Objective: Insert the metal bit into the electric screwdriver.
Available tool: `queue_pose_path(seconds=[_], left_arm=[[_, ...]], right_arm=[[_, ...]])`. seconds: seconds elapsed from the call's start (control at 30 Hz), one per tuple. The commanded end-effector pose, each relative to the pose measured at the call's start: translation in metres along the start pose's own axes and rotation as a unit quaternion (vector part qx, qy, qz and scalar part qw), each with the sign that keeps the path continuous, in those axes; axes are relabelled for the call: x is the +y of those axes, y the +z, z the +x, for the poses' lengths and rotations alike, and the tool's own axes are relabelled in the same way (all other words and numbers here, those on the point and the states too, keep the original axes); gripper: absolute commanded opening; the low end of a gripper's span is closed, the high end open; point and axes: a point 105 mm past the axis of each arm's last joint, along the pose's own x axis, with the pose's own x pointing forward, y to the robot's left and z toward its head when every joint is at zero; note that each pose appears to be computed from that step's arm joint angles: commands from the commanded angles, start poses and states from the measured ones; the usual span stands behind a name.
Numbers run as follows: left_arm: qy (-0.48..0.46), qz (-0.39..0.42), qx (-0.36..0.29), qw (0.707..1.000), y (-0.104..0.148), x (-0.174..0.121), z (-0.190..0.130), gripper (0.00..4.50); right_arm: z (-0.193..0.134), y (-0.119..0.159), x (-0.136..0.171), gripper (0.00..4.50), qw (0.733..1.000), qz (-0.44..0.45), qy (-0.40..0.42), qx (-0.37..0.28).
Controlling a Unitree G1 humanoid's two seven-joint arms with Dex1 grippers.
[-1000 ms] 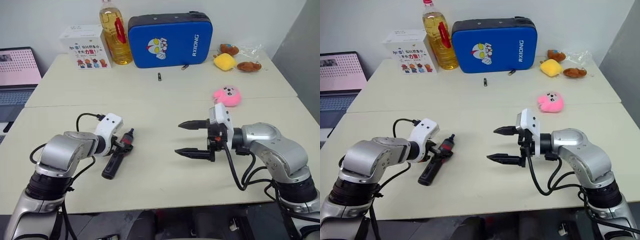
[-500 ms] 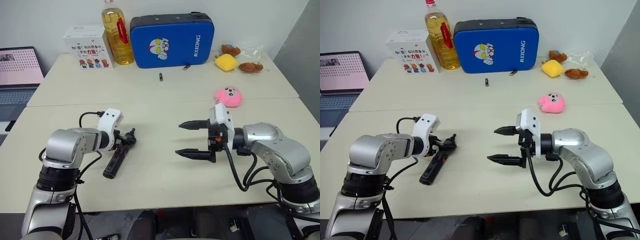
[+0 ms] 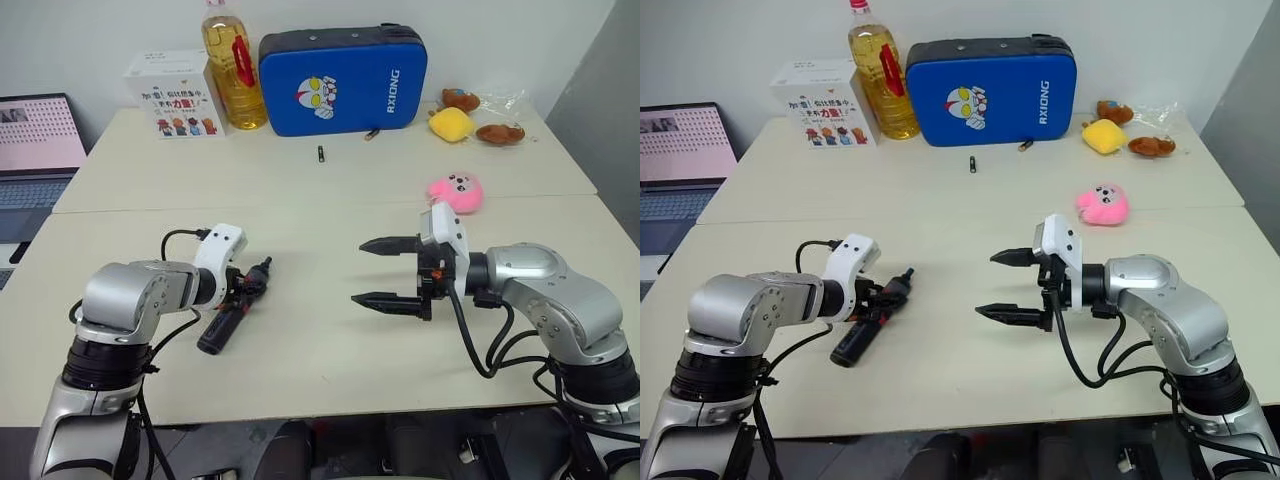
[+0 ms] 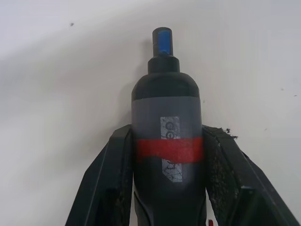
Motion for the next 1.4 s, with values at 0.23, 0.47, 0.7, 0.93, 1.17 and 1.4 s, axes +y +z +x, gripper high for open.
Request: queue_pose_path(seconds=[0.23, 0.47, 0.7, 0.93, 1.17, 1.4], left_arm=[[-0.143, 0.141, -0.42, 0.885, 0.153, -0.065, -0.065, 1.69], [-0.23, 0.078, -0.474, 0.846, 0.139, -0.099, -0.039, 1.69], [-0.203, 0.087, -0.501, 0.837, 0.113, -0.105, -0.003, 1.69], [-0.166, 0.108, -0.479, 0.855, 0.069, -0.091, 0.015, 1.69], [-0.144, 0.127, -0.453, 0.871, 0.047, -0.071, 0.003, 1.69], [-0.158, 0.147, -0.42, 0.882, 0.032, -0.068, -0.012, 1.69]], right_arm=[[-0.025, 0.052, -0.027, 4.5, 0.989, -0.013, -0.12, -0.086], [-0.03, 0.061, -0.033, 4.5, 0.955, 0.002, -0.25, -0.158], [-0.034, 0.054, -0.037, 4.5, 0.939, 0.028, -0.292, -0.178], [-0.041, 0.034, -0.034, 4.5, 0.951, 0.032, -0.276, -0.133], [-0.042, 0.03, -0.035, 4.5, 0.955, 0.028, -0.269, -0.119], [-0.044, 0.025, -0.036, 4.5, 0.96, 0.025, -0.258, -0.104]])
